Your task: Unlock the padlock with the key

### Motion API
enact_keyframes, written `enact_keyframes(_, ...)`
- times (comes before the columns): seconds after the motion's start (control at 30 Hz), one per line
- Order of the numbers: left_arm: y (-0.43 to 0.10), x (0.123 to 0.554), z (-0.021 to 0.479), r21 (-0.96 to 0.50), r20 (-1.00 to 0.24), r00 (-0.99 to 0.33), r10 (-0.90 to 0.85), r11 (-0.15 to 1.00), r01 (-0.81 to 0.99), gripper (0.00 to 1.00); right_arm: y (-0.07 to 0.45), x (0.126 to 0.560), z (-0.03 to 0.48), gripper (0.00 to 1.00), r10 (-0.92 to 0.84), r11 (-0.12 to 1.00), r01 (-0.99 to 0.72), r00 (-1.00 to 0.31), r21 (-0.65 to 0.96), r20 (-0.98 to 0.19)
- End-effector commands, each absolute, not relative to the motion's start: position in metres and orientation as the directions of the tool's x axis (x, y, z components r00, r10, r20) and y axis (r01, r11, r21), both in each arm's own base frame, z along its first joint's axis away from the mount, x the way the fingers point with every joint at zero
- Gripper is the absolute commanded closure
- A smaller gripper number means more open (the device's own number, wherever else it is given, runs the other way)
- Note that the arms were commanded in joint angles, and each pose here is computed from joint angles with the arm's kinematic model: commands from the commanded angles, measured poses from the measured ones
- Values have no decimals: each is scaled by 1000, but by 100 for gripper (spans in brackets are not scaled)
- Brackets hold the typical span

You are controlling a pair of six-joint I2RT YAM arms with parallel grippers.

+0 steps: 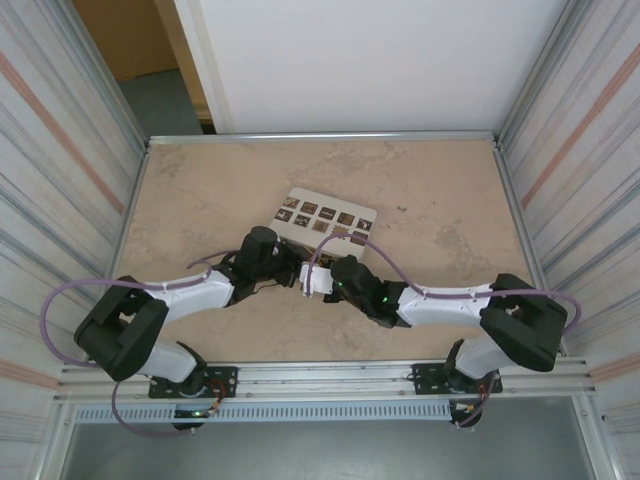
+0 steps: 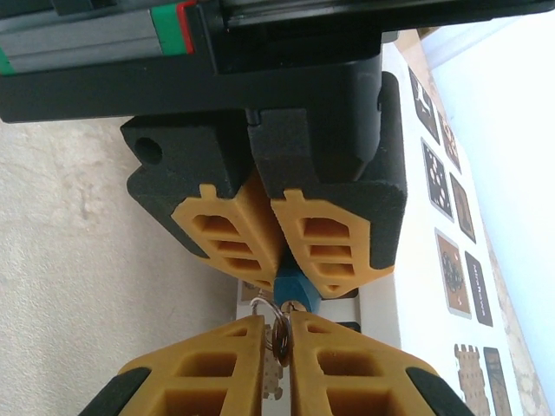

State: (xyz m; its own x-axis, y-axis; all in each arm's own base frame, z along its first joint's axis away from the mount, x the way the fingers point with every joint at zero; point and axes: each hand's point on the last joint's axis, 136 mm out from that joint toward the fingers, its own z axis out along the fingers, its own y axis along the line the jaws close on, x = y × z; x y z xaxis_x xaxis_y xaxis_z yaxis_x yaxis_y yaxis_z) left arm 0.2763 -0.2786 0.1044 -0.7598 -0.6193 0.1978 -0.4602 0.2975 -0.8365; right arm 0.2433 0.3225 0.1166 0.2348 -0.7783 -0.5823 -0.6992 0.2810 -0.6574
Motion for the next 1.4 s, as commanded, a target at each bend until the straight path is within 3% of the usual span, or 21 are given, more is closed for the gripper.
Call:
enact_keyframes(0.0,-286,279,134,-886,188,-780,-597,241,-397,100,328,252,128,86,-758,331,-684,218,-651,-615)
enact_keyframes(0.5,-286,279,134,-887,190,-781,-595,237,-396,100,325,257,119,100,-762,364,-681,174,-635,-623)
enact_keyframes(0.77,-286,278,133,-886,192,-780,-595,236,-398,100,323,258,120,100,-745,407,-682,137,-607,-653)
enact_keyframes(1.37,-285,276,130,-885,194,-778,-598,236,-402,100,320,265,131,100,-555,658,-651,-80,-378,-828)
